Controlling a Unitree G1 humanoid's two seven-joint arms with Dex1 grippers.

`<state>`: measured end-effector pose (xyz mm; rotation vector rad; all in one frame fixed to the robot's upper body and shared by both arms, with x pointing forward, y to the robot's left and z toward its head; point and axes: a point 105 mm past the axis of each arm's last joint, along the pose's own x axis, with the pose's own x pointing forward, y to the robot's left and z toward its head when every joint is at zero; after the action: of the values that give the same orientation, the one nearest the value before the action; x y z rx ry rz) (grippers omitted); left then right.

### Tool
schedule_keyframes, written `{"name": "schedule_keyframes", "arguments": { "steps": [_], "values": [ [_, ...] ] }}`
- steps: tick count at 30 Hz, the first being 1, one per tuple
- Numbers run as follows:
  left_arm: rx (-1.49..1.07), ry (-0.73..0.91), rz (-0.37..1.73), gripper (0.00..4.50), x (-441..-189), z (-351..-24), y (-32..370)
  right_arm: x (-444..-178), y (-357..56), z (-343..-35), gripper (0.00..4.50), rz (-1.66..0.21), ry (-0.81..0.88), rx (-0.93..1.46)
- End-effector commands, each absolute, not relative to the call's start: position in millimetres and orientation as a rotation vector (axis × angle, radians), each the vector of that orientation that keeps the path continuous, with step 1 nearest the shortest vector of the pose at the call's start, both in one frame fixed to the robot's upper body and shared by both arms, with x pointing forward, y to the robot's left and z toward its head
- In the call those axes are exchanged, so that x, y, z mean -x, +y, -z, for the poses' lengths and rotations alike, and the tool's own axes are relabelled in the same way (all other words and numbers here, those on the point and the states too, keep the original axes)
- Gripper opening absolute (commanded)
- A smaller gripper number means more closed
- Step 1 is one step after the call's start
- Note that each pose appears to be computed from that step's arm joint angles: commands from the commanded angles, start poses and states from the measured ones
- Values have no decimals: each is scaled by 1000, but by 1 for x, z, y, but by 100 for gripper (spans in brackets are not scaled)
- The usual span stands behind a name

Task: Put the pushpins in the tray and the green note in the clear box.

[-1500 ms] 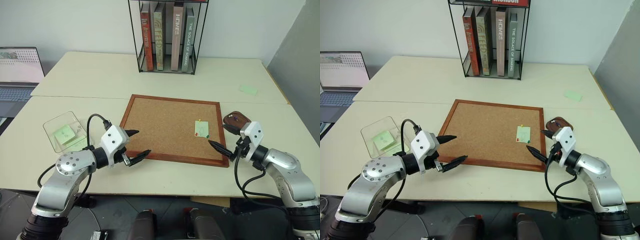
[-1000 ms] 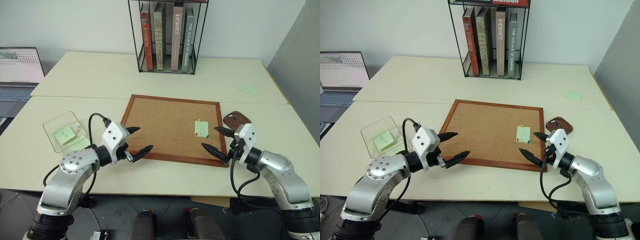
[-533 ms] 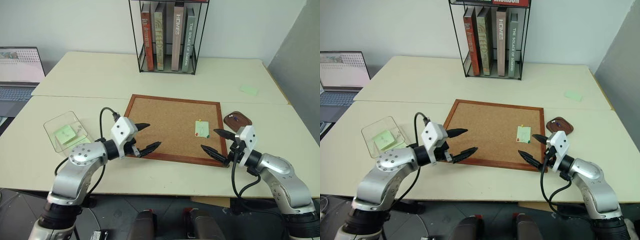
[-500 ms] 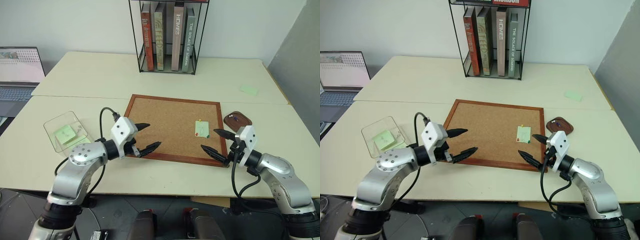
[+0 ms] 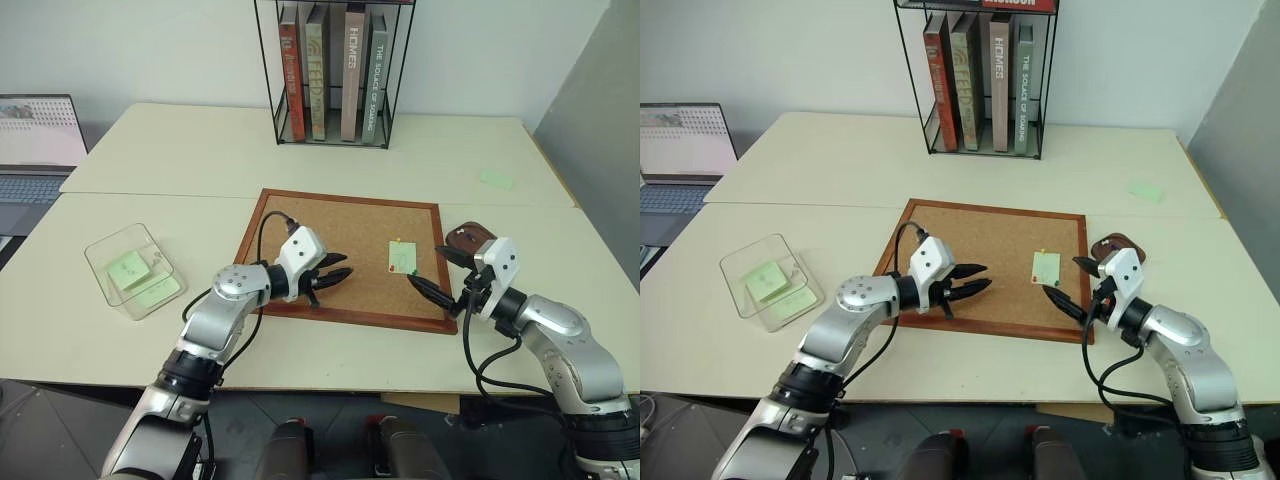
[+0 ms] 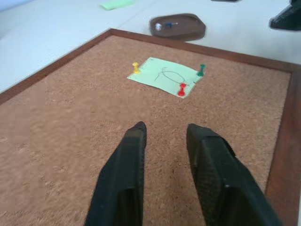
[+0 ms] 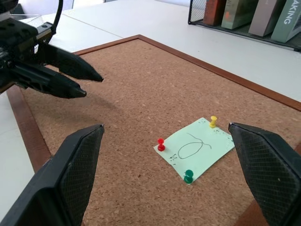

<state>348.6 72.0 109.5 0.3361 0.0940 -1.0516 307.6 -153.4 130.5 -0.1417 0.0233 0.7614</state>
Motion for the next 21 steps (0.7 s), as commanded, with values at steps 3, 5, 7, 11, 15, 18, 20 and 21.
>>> {"name": "schedule_keyframes", "arguments": {
  "steps": [3, 5, 7, 11, 15, 18, 20, 21],
  "values": [
    [-354, 60, 1113, 22, -356, -115, 57, -316, -154, -140, 450, -759, 10, 158],
    [-333, 63, 1118, 10, -358, -113, 55, -321, -152, -139, 450, -761, 19, 144],
    [-299, 74, 1122, 10, -361, -108, 53, -329, -152, -140, 450, -744, 29, 124],
    [-342, 124, 1130, 10, -363, -88, 54, -341, -148, -140, 450, -746, 39, 126],
    [-352, 156, 1118, 10, -365, -77, 57, -358, -145, -135, 450, -743, 68, 177],
    [-376, 160, 1122, 10, -364, -74, 60, -369, -141, -132, 450, -747, 84, 192],
    [-381, 162, 1121, 10, -364, -73, 62, -379, -139, -130, 450, -735, 91, 177],
    [-382, 163, 1120, 10, -364, -73, 63, -383, -138, -130, 450, -732, 92, 173]
  ]
}}
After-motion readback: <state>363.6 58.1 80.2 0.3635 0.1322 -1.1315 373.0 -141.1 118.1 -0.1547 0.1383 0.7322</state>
